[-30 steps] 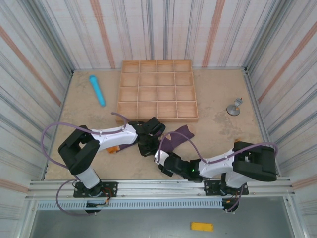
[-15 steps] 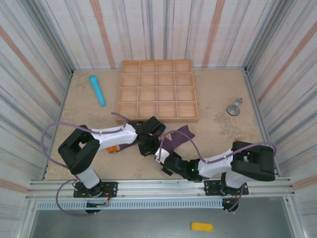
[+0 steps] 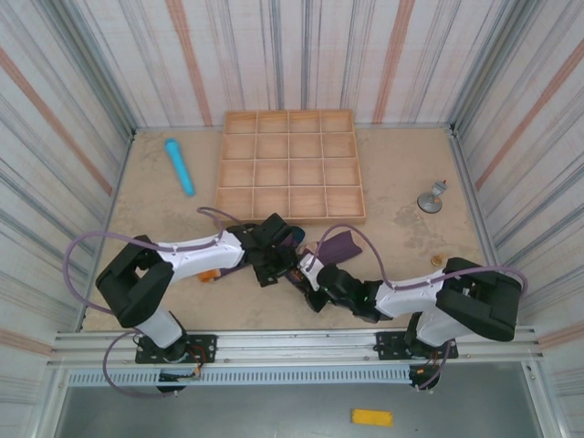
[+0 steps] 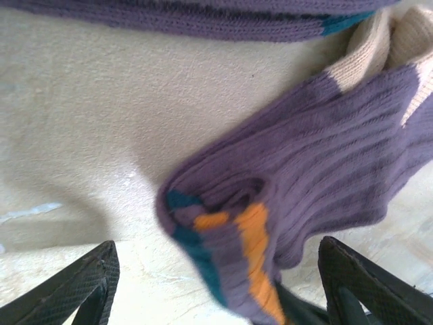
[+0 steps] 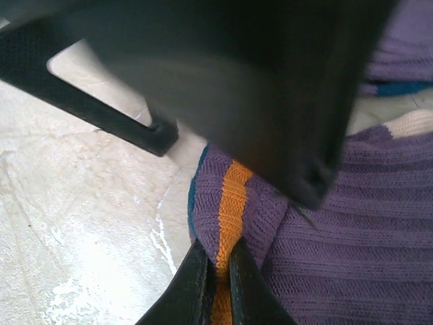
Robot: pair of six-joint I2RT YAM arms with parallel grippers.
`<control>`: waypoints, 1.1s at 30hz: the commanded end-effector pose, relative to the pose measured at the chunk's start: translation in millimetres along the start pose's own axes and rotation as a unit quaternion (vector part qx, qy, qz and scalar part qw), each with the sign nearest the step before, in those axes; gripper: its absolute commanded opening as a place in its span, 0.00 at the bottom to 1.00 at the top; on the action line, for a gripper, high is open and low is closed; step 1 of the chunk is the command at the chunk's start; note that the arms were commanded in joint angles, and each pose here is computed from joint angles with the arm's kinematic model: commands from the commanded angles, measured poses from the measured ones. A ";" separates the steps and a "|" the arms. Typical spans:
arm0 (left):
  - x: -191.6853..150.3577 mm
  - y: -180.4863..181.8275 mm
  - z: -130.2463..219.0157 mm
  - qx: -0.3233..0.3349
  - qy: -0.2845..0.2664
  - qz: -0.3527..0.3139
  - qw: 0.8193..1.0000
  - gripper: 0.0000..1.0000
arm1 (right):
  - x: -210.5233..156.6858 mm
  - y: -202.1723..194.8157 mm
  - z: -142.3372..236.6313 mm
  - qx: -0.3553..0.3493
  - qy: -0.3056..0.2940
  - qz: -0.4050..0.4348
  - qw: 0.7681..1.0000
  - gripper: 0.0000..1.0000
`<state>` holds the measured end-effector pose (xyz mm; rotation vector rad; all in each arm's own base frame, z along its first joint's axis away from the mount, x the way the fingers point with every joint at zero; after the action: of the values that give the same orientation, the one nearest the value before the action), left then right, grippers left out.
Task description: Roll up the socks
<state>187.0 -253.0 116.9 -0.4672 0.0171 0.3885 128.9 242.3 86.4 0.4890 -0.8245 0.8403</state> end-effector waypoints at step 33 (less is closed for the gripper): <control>14.0 13.1 -32.3 -0.105 -0.088 -0.076 0.988 0.47 | -56.7 -66.8 -14.6 0.101 0.140 -0.429 0.887 0.00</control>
<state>192.7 -255.1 93.6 -0.7002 -0.2247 0.2636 185.8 209.9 67.5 0.9796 -0.3773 0.2826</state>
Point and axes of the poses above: each hand's point on the last joint's axis, 136 mm out from that joint toward the fingers, its own z axis back along the fingers, its own y axis along the line the jaws close on, x = y × z, the point moved 8 cm from there along z, back along the fingers, and after that the axes turned 6 degrees about z, right-handed, at the moved point
